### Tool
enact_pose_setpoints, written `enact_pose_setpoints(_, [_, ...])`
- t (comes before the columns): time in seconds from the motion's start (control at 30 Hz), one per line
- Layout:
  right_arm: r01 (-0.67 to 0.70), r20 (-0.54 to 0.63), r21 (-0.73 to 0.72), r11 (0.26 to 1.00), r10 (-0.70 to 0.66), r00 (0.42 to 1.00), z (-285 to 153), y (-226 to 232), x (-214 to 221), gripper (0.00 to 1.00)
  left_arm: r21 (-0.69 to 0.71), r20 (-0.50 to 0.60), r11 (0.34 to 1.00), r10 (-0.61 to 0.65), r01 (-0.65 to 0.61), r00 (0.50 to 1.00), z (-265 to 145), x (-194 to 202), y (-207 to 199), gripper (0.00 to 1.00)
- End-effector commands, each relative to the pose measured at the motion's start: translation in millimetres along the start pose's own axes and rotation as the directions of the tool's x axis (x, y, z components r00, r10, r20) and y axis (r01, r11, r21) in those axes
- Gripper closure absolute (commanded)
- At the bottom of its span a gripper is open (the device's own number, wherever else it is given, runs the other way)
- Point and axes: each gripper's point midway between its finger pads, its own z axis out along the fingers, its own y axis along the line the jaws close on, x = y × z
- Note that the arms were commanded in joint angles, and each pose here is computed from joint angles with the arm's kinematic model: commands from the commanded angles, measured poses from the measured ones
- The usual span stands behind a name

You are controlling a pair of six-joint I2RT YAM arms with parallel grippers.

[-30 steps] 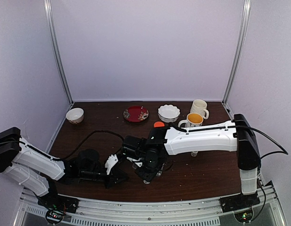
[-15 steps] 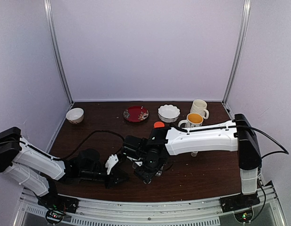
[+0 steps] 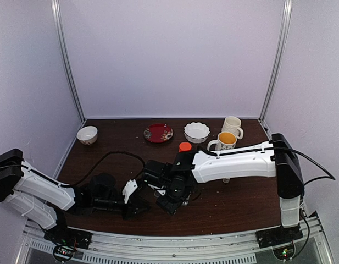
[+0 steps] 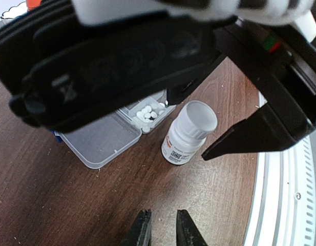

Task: Sort the pills into containers
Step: Pick up the pill bottle from the center of the board.

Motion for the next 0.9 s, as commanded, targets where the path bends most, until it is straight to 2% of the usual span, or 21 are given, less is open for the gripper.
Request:
enact_pose_setpoints(0.0, [-0.012, -0.02, 0.009, 1.0, 0.012, 1.0, 16.9, -1.8, 2.1, 0.46, -0.001, 0.058, 1.0, 0.019, -0.018, 0.998, -3.5, -13.6, -0.3, 0.8])
enact_pose_setpoints(0.2, [-0.016, -0.036, 0.015, 1.0, 0.016, 0.999, 25.8, -2.5, 3.8, 0.49, -0.006, 0.064, 1.0, 0.018, -0.018, 0.998, -5.2, -13.7, 0.2, 0.8])
enact_pose_setpoints(0.47, [-0.016, -0.045, 0.019, 1.0, 0.017, 0.999, 25.1, -4.2, 5.3, 0.71, 0.007, 0.065, 1.0, 0.02, -0.021, 0.998, -6.9, -21.1, -3.1, 0.78])
enact_pose_setpoints(0.67, [-0.026, -0.017, 0.01, 1.0, 0.026, 1.0, 1.9, -7.8, -0.2, 0.75, 0.014, 0.089, 0.999, 0.034, -0.035, 0.995, -11.2, -34.5, -7.3, 0.77])
enact_pose_setpoints(0.87, [-0.052, 0.024, -0.078, 0.996, 0.054, 0.998, -40.4, -6.4, -10.5, 0.77, 0.005, 0.152, 0.997, 0.075, -0.077, 0.986, -19.5, -63.9, -13.1, 0.63])
